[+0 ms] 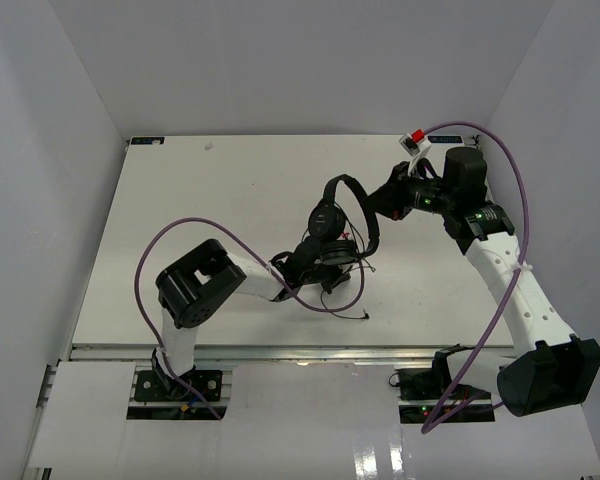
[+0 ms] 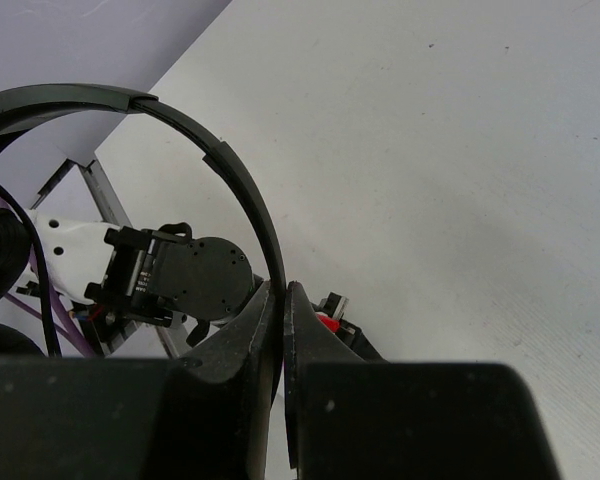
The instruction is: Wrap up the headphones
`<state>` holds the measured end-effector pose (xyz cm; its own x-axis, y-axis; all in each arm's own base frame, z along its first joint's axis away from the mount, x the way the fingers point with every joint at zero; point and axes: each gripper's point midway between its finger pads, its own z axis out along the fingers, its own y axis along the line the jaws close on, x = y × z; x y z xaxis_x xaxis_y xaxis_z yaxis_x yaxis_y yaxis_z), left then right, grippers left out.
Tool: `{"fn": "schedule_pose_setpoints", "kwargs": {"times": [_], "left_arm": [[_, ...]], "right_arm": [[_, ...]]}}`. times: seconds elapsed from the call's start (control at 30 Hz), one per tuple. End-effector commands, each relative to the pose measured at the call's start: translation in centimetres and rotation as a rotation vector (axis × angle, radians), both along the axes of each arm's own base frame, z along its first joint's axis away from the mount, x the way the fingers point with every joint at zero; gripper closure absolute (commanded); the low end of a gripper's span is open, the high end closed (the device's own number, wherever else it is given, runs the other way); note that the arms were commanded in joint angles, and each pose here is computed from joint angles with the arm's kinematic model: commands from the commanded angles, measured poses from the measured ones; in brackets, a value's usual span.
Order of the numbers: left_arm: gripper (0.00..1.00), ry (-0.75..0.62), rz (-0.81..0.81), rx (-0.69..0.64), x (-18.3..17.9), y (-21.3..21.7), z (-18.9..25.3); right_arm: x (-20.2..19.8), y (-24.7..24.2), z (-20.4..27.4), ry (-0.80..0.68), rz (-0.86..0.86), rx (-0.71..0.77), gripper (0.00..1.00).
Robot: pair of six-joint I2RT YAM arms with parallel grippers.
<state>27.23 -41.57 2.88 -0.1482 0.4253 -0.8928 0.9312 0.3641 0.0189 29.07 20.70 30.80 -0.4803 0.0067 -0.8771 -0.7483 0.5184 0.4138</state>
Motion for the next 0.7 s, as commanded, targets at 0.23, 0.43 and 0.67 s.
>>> {"fn": "schedule_pose_setpoints", "kwargs": {"times": [0.23, 0.43, 0.67], "left_arm": [[1.00, 0.002, -0.044, 0.005, -1.7, 1.7, 1.8], [1.00, 0.014, -0.041, -0.017, -3.5, 4.6, 3.0], [1.00, 0.035, 0.029, -0.009, -4.6, 9.4, 3.4]], "right_arm": [[-0.8, 0.0, 2.0, -0.059, 0.017, 0.035, 0.92], [-1.1, -0.3, 2.5, -0.085, 0.019, 0.033, 0.92], [-1.7, -0.5, 3.0, -0.135, 0.037, 0.013, 0.92]]}}
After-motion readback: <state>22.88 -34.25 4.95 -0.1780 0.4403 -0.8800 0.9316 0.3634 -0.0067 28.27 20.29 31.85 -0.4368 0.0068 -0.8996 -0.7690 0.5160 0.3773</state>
